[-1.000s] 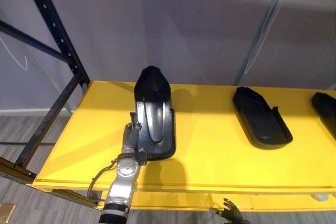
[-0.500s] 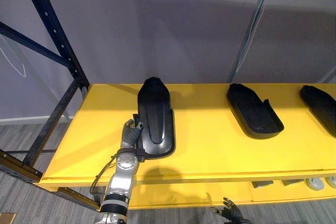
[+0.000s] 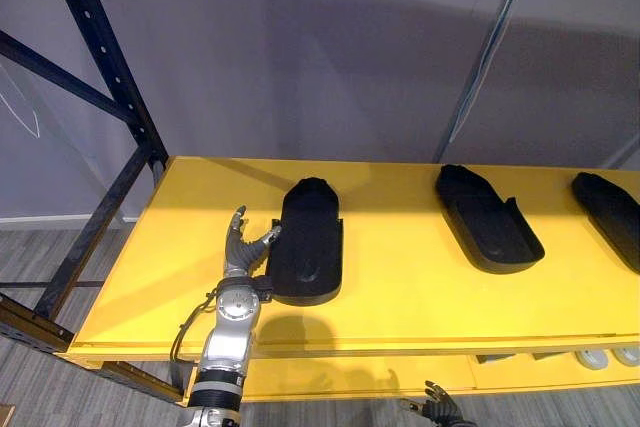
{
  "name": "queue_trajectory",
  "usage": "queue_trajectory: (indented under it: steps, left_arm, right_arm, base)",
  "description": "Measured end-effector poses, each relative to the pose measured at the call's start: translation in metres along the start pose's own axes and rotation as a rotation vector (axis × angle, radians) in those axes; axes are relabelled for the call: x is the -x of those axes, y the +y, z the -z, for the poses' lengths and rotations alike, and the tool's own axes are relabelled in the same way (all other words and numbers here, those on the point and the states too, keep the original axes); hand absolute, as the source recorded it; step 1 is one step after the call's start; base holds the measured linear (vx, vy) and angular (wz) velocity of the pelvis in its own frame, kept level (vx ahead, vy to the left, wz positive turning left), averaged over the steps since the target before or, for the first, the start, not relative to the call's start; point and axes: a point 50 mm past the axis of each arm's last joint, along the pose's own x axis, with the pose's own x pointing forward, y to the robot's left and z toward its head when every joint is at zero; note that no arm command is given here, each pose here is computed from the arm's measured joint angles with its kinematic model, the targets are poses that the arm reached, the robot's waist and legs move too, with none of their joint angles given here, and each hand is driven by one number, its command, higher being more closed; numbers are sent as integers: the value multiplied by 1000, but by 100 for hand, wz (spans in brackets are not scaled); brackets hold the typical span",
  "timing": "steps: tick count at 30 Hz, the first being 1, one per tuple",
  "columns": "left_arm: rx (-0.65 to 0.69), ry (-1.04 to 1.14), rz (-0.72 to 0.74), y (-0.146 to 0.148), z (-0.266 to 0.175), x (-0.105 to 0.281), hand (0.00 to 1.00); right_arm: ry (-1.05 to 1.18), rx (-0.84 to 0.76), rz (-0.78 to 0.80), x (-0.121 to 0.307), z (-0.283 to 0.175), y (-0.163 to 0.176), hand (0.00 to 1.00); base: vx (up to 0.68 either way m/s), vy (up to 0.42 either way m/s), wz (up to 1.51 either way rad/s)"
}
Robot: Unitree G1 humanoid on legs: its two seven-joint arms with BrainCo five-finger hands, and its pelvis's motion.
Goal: Walk over and take plastic housings, then place them on the shelf
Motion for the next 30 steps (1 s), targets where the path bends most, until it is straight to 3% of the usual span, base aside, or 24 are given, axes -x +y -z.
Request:
queue_trajectory:
  steps: [9,10,14,20,30]
  left_arm:
    - [106,-284,9,-1,-55,22,0]
    - [121,-322,26,-3,-61,30,100]
    - [154,-420,119,-15,-73,57,100]
    - [165,-330,282,-32,-47,96,100]
    - [102,-201,447,-47,-14,108,100]
  right_arm:
    - [12,1,10,1,4,-4,0]
    - [16,1,12,1,5,-5,0]
    - [16,6,23,3,9,-9,0]
    - [72,14,53,9,28,-17,0]
    - [98,52,56,14,38,-19,0]
  base:
    - [-29,-1,6]
    - [-14,-3,6]
    - [-9,1,0]
    - [4,6,-1]
    - [15,7,0]
